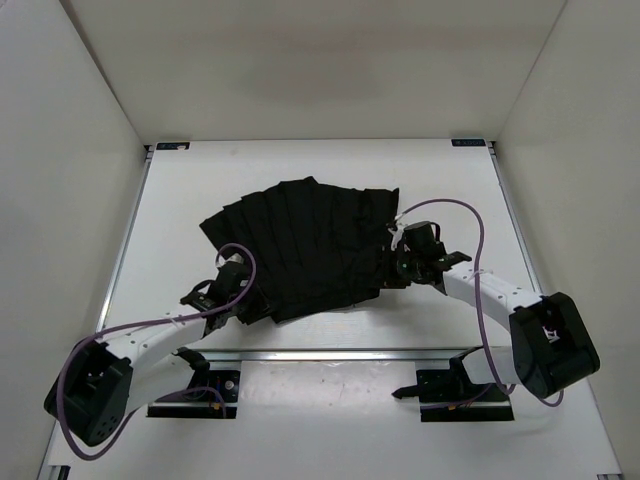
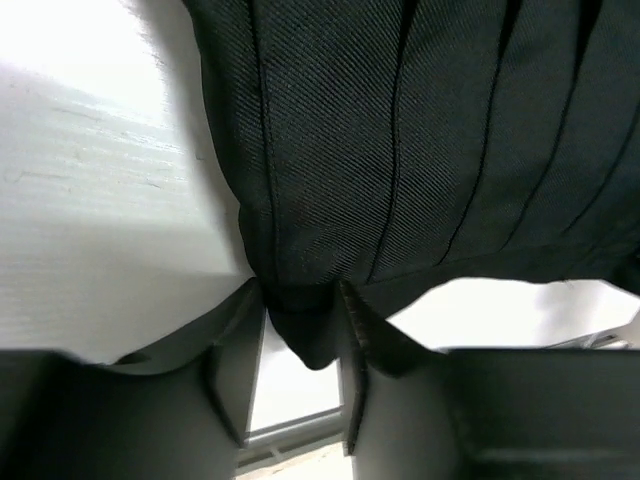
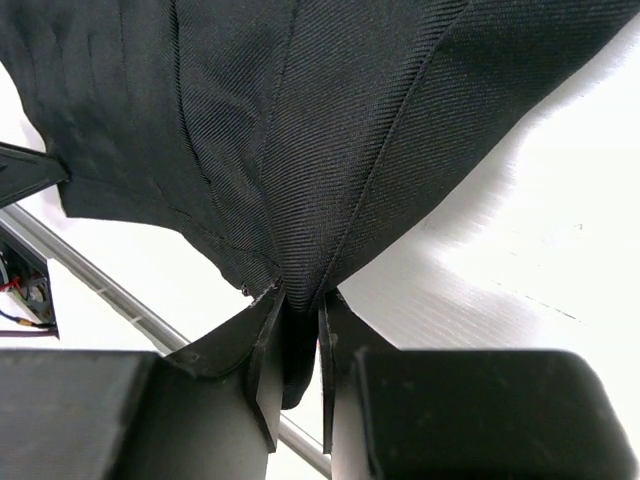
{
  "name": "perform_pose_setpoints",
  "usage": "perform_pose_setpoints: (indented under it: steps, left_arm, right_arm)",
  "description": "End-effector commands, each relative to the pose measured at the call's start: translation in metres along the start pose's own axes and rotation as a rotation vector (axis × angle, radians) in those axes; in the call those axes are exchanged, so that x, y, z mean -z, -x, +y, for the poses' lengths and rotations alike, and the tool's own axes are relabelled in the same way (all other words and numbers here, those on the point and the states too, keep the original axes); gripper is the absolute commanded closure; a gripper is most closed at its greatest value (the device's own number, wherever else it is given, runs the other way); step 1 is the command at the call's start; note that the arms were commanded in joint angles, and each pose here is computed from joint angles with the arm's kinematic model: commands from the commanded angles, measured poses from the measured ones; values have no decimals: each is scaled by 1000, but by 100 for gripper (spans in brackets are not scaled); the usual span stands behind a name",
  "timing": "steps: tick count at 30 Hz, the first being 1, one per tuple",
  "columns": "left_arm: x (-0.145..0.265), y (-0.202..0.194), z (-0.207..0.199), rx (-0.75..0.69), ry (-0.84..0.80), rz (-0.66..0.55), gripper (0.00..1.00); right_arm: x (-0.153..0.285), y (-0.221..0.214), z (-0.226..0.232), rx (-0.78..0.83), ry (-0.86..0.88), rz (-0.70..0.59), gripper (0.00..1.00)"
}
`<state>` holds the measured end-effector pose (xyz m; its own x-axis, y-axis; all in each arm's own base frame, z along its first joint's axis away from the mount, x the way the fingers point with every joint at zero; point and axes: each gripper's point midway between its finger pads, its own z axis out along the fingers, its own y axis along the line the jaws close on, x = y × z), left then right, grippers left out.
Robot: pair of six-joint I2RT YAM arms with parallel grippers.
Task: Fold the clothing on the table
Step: Flatten the skirt out
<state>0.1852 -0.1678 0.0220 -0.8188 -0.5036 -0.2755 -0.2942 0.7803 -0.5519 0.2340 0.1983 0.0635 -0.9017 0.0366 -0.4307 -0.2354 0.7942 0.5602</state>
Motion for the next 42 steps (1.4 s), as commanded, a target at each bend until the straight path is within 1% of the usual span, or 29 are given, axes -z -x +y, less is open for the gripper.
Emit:
perform_pose_setpoints:
  steps: [1,2,4,6,11,15,18,19,20,21,22,23,24,25,26,31,34,35,37,39,40,41,42]
  left_arm:
    - [-4,6,-1,1,2,-28,58]
    - [-5,5,-1,-2,1,-23,67]
    - [-7,2,3,-4,14,-9,89]
    - [-7,1,3,-4,23,-4,100]
    - [-1,12,11,-5,57,-26,100]
    - [5,15,19,-16,86,-21,100]
    - [6,15,18,-37,88,-7,100]
    - [6,15,17,-43,89,-3,100]
    - [4,12,15,-49,85,10,100]
    - [4,12,16,-53,89,12,100]
    - [3,12,15,-53,89,10,100]
    - [1,9,18,-57,98,26,100]
    - [1,9,15,-58,92,28,100]
    - [0,7,17,-59,98,35,100]
    - [0,6,18,-60,98,45,100]
    - [1,10,12,-39,69,34,100]
    - [1,9,11,-42,69,37,100]
    - [2,10,11,-39,68,36,100]
    - [2,5,14,-35,67,52,100]
    - [2,4,13,-31,60,59,100]
    - [1,3,17,-35,70,56,100]
    - [2,4,16,-41,69,54,100]
    - [1,4,17,-37,70,53,99]
  right_arm:
    - [-1,10,6,17,26,-36,86]
    - [-3,11,4,9,23,-34,85]
    - [-5,13,0,13,8,-34,85]
    - [-3,14,-11,-12,-24,-36,86]
    - [7,13,-41,-59,-77,-47,88]
    - [14,11,-45,-39,-68,-73,85]
    - [13,4,-42,-29,-38,-71,76]
    - [11,1,-38,-14,-20,-66,69]
    - [9,0,-35,-11,-9,-64,60]
    - [9,-1,-33,-9,3,-65,55]
    - [8,-1,-30,7,13,-68,46]
    - [7,-6,-26,10,28,-58,40]
    - [7,-7,-18,28,58,-56,37]
    - [7,-9,-19,23,51,-53,32]
    - [6,-9,-19,33,40,-55,30]
    - [0,-18,-25,3,20,-19,33]
    - [-4,-17,-16,24,38,-12,36]
    - [-6,-19,-17,8,28,-2,38]
    - [-11,-23,-13,3,47,17,43]
    - [-15,-24,-12,-7,46,37,55]
    - [-16,-28,-10,-14,56,53,59]
    - [-16,-30,-12,-23,52,60,63]
    - [-17,-24,-10,-17,59,46,64]
